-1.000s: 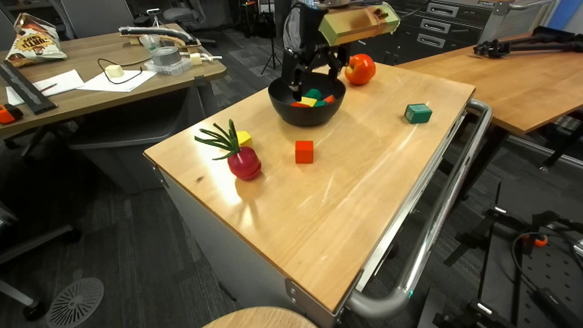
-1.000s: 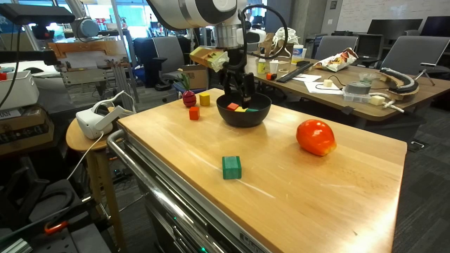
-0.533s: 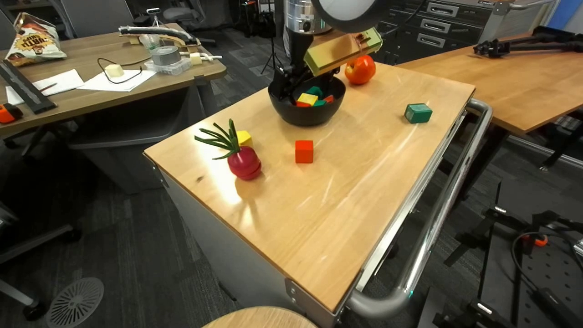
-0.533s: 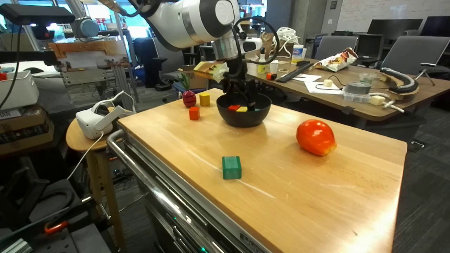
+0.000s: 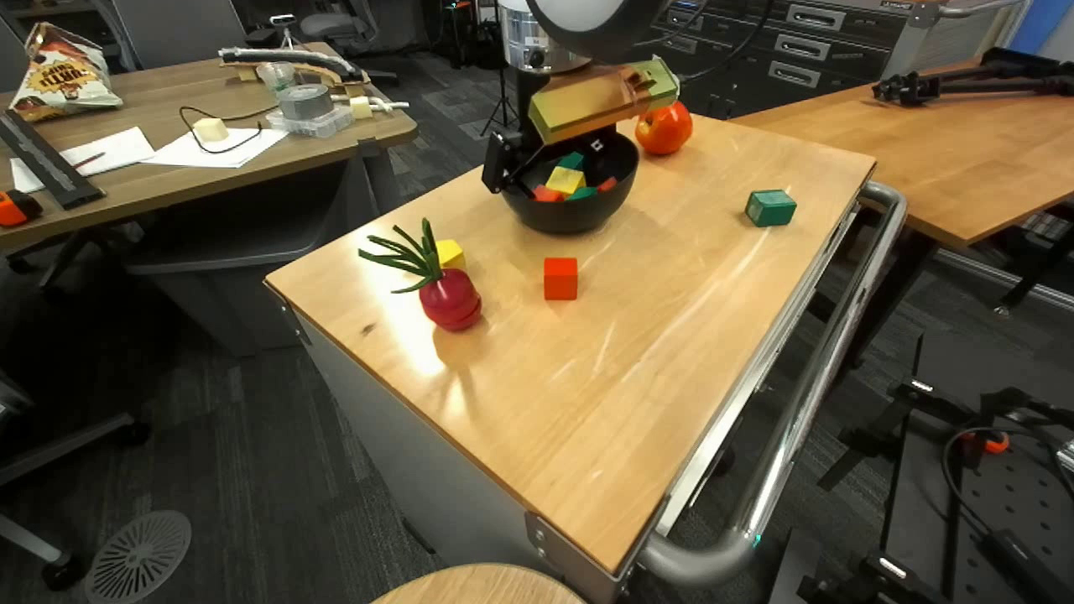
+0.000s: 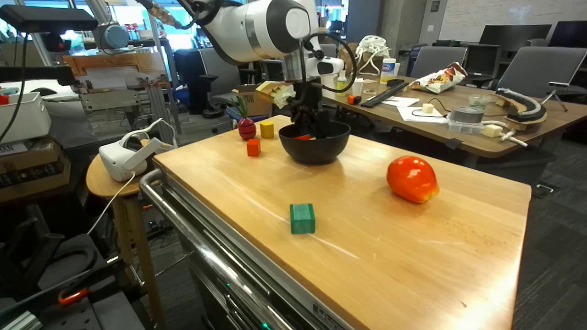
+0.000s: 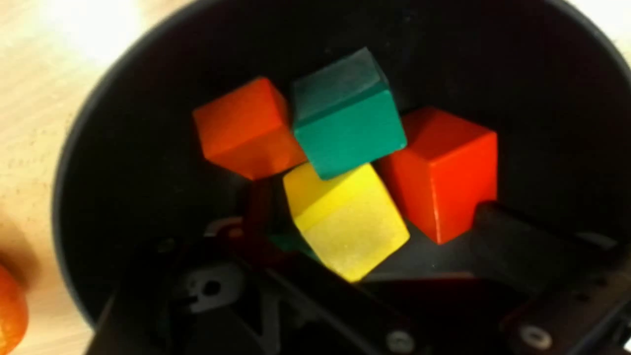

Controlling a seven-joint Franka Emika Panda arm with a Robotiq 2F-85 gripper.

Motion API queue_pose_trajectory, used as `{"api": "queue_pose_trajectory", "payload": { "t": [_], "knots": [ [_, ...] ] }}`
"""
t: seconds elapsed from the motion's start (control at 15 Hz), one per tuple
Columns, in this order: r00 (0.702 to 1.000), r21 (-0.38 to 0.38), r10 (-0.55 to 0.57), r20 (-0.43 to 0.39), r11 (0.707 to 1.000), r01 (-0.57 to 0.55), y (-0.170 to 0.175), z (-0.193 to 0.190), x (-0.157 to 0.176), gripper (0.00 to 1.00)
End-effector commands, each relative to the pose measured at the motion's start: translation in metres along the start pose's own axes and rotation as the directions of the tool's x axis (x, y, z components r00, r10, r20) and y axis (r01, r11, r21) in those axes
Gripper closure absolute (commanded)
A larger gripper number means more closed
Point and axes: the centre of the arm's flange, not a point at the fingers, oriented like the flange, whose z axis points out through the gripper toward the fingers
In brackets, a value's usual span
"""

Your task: Move the apple to the other side of the bowl and take all the items out of the bowl

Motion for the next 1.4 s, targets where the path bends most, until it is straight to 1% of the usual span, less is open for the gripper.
{"api": "queue_pose_trajectory", "payload": {
  "t": [0.0, 0.07, 0.13, 0.2, 0.27, 0.4, 0.53, 0.6, 0.67, 0.87, 1.0, 1.07, 1.13, 1.2, 1.33],
  "knots": [
    [0.994, 0.076, 0.098, 0.044, 0.992, -0.101, 0.012, -0.012, 0.024, 0.00],
    [0.990, 0.101, 0.137, 0.045, 0.985, -0.141, 0.021, -0.016, 0.029, 0.17],
    [0.985, 0.117, 0.168, 0.049, 0.978, -0.173, 0.027, -0.018, 0.034, 0.25],
    [0.980, 0.124, 0.194, 0.053, 0.972, -0.199, 0.032, -0.016, 0.038, 0.32],
    [0.976, 0.127, 0.211, 0.058, 0.968, -0.216, 0.037, -0.014, 0.041, 0.42],
    [0.970, 0.121, 0.233, 0.071, 0.963, -0.241, 0.043, -0.007, 0.044, 0.58],
    [0.967, 0.104, 0.239, 0.084, 0.963, -0.247, 0.045, 0.002, 0.043, 0.72],
    [0.967, 0.095, 0.239, 0.089, 0.964, -0.247, 0.045, 0.007, 0.042, 0.81],
    [0.967, 0.093, 0.242, 0.086, 0.964, -0.249, 0.044, 0.005, 0.043, 0.83],
    [0.967, 0.092, 0.245, 0.075, 0.963, -0.252, 0.044, 0.002, 0.042, 0.83],
    [0.974, 0.117, 0.210, 0.088, 0.969, -0.219, 0.045, -0.012, 0.037, 0.83],
    [0.981, 0.123, 0.172, 0.088, 0.976, -0.182, 0.045, -0.021, 0.033, 0.83],
    [0.990, 0.127, 0.098, 0.102, 0.986, -0.111, 0.046, -0.034, 0.024, 0.83],
    [0.995, 0.107, 0.026, 0.097, 0.994, -0.036, 0.048, -0.047, 0.013, 0.83],
    [0.997, 0.072, -0.061, 0.051, 0.996, 0.057, 0.063, -0.077, -0.007, 0.83]
  ]
}}
